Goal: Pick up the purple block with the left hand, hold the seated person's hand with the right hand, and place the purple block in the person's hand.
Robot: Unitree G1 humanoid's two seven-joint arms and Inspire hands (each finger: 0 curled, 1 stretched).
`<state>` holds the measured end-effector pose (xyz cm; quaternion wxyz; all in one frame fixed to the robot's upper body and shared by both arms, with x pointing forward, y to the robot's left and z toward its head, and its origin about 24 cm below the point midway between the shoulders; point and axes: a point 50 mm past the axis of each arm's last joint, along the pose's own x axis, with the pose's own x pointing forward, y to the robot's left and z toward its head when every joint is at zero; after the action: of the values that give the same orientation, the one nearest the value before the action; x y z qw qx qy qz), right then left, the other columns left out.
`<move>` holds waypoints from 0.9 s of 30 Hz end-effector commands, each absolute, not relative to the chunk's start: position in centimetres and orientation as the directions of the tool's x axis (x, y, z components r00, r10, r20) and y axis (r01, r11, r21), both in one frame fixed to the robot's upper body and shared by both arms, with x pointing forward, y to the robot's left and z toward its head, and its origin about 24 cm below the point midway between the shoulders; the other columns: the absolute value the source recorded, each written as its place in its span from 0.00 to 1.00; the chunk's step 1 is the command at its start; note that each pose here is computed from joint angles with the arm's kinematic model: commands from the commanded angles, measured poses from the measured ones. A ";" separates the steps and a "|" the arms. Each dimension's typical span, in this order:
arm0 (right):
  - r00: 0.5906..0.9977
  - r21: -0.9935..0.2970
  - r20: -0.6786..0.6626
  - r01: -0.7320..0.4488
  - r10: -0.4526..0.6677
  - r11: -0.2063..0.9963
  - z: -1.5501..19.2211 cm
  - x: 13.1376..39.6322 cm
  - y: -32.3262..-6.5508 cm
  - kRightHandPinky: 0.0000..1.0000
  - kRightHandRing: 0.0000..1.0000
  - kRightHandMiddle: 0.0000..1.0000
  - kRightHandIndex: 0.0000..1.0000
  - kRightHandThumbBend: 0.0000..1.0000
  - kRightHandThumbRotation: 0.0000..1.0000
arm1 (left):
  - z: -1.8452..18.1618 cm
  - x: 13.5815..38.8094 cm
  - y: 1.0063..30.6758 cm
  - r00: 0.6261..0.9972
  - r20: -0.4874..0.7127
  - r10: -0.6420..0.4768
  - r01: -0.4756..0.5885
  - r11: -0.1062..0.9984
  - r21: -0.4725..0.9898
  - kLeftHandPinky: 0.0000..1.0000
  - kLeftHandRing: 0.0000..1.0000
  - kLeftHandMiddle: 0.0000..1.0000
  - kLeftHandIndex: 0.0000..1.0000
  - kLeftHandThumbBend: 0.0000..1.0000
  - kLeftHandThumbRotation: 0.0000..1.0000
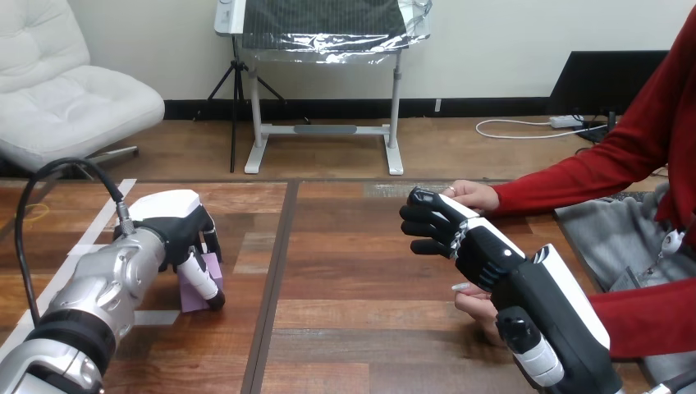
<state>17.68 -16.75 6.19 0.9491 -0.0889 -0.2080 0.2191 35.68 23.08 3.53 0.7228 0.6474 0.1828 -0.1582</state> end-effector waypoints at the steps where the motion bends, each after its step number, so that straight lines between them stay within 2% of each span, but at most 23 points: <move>1: 0.783 -0.275 0.431 -0.360 0.449 0.892 7.7 18.2 -16.6 0.81 0.85 0.87 0.89 0.95 1.00 | 5.2 36.6 23.1 0.916 -0.400 0.011 0.396 0.127 0.910 0.37 0.46 0.51 0.46 0.77 0.00; 22: 0.789 -0.295 0.413 -0.357 0.455 0.886 7.4 19.1 -16.8 0.82 0.86 0.88 0.89 0.93 1.00 | 5.4 36.6 23.4 0.924 -0.382 0.014 0.375 0.164 0.913 0.36 0.44 0.49 0.45 0.81 0.00; 27: 0.801 -0.320 0.385 -0.349 0.458 0.881 7.4 19.9 -17.2 0.83 0.87 0.88 0.89 0.98 1.00 | 5.5 36.6 23.4 0.927 -0.374 0.009 0.367 0.173 0.914 0.36 0.44 0.49 0.45 0.81 0.00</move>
<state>17.97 -16.82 6.06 0.9486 -0.0967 -0.2049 0.2209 35.72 23.39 3.70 0.7373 0.6349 0.1809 -0.1434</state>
